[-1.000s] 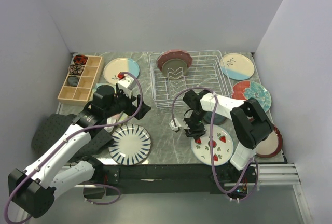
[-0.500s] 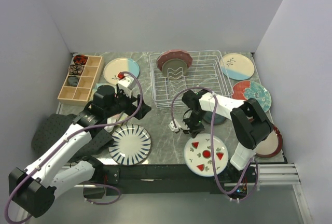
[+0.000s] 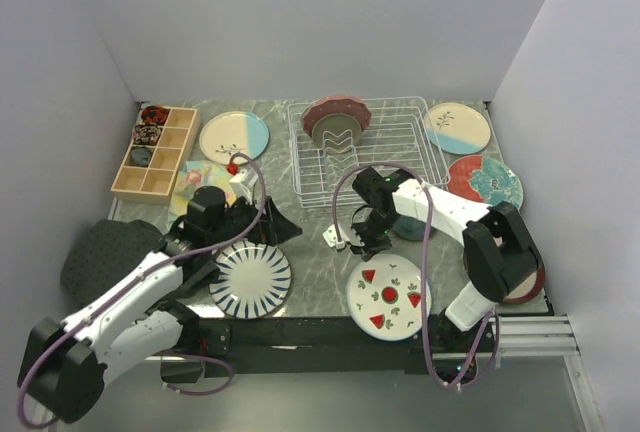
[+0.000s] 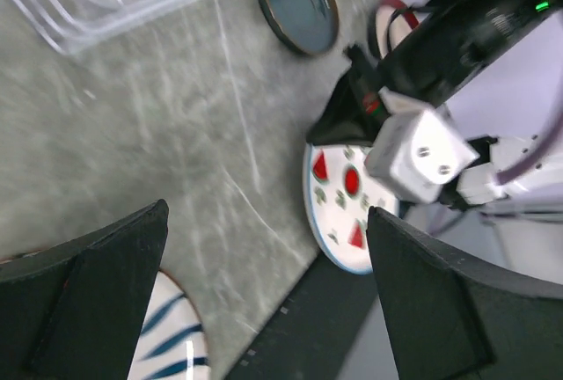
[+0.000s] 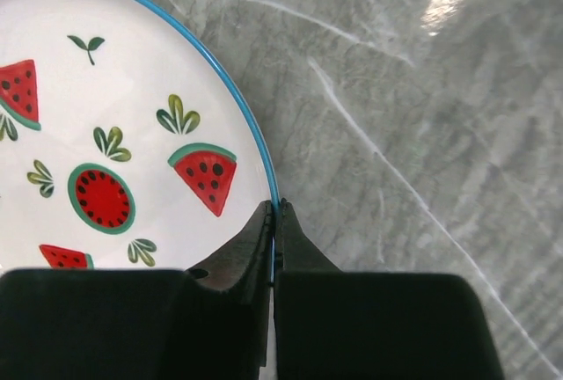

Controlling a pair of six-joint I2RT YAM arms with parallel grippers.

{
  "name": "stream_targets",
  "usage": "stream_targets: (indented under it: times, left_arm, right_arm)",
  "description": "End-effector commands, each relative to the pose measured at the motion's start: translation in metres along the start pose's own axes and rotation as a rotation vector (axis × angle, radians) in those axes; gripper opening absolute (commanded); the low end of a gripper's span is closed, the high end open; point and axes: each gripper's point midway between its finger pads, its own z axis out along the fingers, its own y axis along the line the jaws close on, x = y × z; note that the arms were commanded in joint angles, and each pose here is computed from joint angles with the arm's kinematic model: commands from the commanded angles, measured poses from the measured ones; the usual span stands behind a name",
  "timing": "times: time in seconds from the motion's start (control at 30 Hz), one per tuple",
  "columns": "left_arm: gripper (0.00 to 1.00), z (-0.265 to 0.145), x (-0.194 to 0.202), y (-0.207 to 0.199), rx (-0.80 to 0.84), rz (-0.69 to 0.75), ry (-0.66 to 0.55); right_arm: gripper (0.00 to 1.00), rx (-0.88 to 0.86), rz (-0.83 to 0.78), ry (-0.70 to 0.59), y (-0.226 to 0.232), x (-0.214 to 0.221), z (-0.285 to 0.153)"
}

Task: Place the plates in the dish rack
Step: Grab a plate with the right arm, then pass the plate from the right arm to the left

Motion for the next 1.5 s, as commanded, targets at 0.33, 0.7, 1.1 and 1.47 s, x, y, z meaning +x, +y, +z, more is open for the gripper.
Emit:
stream_targets:
  times: [0.33, 0.7, 1.1, 1.47]
  left_arm:
    - [0.97, 0.065, 0.062, -0.035, 0.17, -0.095, 0.277]
    - [0.76, 0.097, 0.086, -0.037, 0.111, -0.008, 0.393]
    - [0.01, 0.102, 0.077, -0.047, 0.098, 0.159, 0.432]
    - [0.01, 0.062, 0.001, -0.054, -0.065, 0.498, 0.358]
  right_arm:
    - [0.0, 0.359, -0.041, -0.201, -0.045, -0.067, -0.079]
    - [0.0, 0.482, 0.017, -0.271, -0.051, -0.066, -0.103]
    - [0.0, 0.531, 0.099, -0.373, -0.044, -0.069, -0.124]
    - [1.0, 0.853, 0.242, -0.521, -0.013, -0.093, -0.216]
